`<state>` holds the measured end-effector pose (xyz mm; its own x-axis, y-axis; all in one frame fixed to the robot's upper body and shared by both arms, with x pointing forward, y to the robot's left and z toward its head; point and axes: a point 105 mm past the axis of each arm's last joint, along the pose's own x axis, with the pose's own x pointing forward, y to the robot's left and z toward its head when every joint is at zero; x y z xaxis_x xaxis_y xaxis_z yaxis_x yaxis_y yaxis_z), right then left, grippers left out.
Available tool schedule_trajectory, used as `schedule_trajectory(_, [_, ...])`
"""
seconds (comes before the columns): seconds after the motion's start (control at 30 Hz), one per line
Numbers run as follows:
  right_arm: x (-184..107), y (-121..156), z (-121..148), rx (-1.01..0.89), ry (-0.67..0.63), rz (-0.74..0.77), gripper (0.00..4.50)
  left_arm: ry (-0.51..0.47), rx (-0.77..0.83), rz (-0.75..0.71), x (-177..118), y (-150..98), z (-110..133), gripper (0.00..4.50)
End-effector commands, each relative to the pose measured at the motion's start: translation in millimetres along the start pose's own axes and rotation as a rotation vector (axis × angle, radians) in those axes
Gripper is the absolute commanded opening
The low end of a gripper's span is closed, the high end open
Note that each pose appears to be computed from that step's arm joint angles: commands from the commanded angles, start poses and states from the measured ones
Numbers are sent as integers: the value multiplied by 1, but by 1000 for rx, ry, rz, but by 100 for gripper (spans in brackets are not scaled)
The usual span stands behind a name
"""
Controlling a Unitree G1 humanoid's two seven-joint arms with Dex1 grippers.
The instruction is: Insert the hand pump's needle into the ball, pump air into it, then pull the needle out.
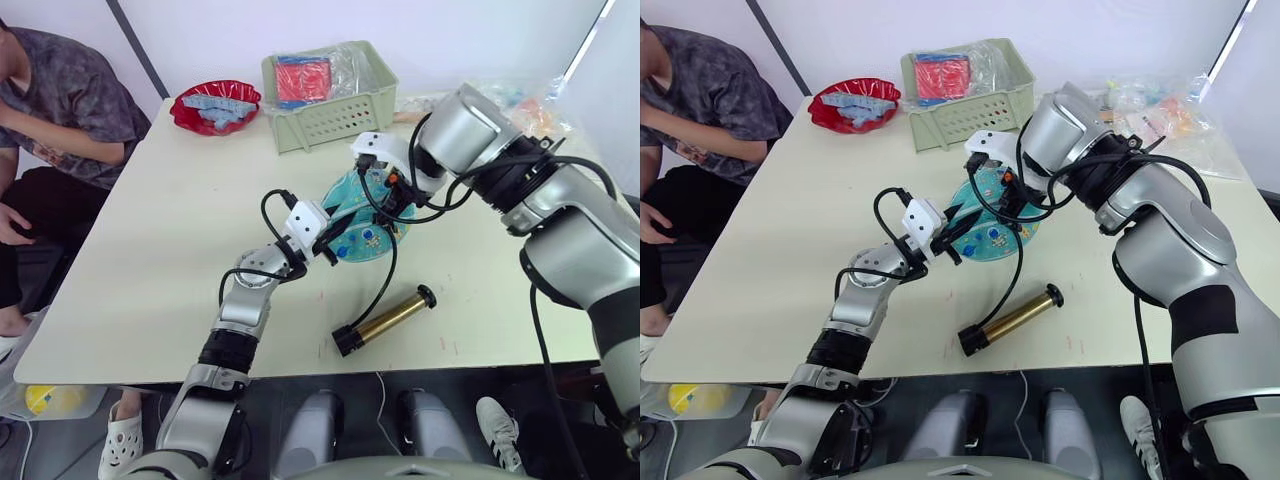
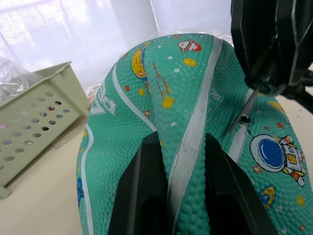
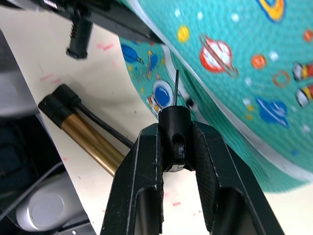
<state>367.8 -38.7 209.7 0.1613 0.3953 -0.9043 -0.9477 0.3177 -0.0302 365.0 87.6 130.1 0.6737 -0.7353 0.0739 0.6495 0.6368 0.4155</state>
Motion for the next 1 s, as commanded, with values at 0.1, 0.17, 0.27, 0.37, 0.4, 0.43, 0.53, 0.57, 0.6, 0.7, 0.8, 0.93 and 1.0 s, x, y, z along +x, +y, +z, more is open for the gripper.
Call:
schedule_trajectory(0.1, [-12,-7,-5,-77,20,-42,37,80,-33,-55,-2,-15,-21,33])
schedule_trajectory(0.17, [-14,-8,-7,-97,29,-46,37,82,-33,-58,-2,-15,-22,33])
schedule_trajectory(0.27, [-15,-9,-10,-143,50,-48,37,84,-34,-62,-2,-16,-22,33])
schedule_trajectory(0.37, [-16,-9,-11,-169,59,-47,37,85,-34,-63,-2,-15,-22,33])
schedule_trajectory(0.4, [-16,-8,-10,-173,60,-44,37,85,-34,-64,-2,-15,-22,33])
schedule_trajectory(0.43, [-16,-8,-10,-177,60,-41,37,85,-34,-64,-2,-15,-22,33])
schedule_trajectory(0.53, [-16,-7,-9,-196,64,-39,37,87,-34,-68,-2,-16,-23,33])
schedule_trajectory(0.57, [-15,-6,-8,-202,65,-37,37,87,-35,-68,-2,-16,-23,33])
schedule_trajectory(0.6, [-15,-6,-8,-206,67,-35,37,88,-35,-69,-2,-16,-23,33])
schedule_trajectory(0.7, [-14,-5,-7,-219,71,-35,37,88,-35,-71,-2,-17,-23,33])
schedule_trajectory(0.8, [-12,-6,-7,-218,74,-40,37,88,-35,-70,-2,-18,-23,33])
schedule_trajectory(0.93, [-10,-6,-6,-217,70,-42,37,90,-36,-70,-2,-18,-24,33])
schedule_trajectory(1.0, [-9,-5,-6,-219,68,-38,37,91,-37,-71,-2,-19,-24,33])
